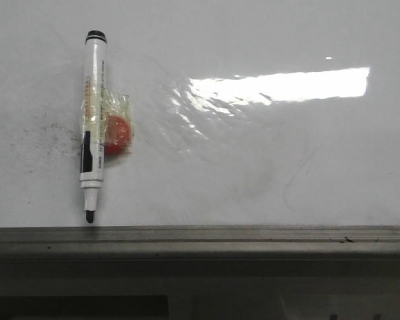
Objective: Write number 8 on whiteboard
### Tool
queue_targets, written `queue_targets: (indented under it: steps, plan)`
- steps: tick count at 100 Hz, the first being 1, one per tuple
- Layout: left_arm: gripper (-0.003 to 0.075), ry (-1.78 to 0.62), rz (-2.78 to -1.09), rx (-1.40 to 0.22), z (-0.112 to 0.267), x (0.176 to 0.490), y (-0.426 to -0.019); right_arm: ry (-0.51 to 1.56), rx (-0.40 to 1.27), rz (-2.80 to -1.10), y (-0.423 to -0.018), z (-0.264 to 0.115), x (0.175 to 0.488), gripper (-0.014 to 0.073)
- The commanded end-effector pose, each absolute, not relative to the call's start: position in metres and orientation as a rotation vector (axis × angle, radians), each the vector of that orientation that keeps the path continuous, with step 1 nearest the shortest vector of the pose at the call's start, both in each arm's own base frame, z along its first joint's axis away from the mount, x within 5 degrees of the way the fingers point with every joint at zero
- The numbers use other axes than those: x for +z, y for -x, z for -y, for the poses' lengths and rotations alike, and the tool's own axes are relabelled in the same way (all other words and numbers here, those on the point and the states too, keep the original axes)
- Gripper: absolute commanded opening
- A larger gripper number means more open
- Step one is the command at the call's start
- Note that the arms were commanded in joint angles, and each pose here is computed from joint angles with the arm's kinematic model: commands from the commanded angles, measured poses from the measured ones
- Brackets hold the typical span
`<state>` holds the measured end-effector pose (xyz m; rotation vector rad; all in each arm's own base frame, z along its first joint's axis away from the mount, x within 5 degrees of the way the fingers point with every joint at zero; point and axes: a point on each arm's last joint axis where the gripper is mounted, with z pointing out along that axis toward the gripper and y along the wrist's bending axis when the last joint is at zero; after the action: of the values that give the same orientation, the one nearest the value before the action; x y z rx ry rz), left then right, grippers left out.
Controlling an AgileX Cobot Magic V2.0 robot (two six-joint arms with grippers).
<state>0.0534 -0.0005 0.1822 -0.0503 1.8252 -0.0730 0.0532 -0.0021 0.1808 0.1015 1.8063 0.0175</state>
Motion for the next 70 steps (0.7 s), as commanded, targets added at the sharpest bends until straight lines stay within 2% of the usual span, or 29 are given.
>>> queue_targets:
  steps: [1, 70]
  plan:
    - [-0.0020, 0.043, -1.776, -0.063, 0.0002, 0.1774, -0.0536, -0.095, 0.000, -1.784, -0.0527, 0.0027, 0.1791, -0.0063]
    - [-0.0020, 0.029, -1.671, -0.067, 0.0009, 0.1869, -0.0550, -0.095, 0.002, -1.778, -0.0528, 0.0026, 0.1796, -0.0063]
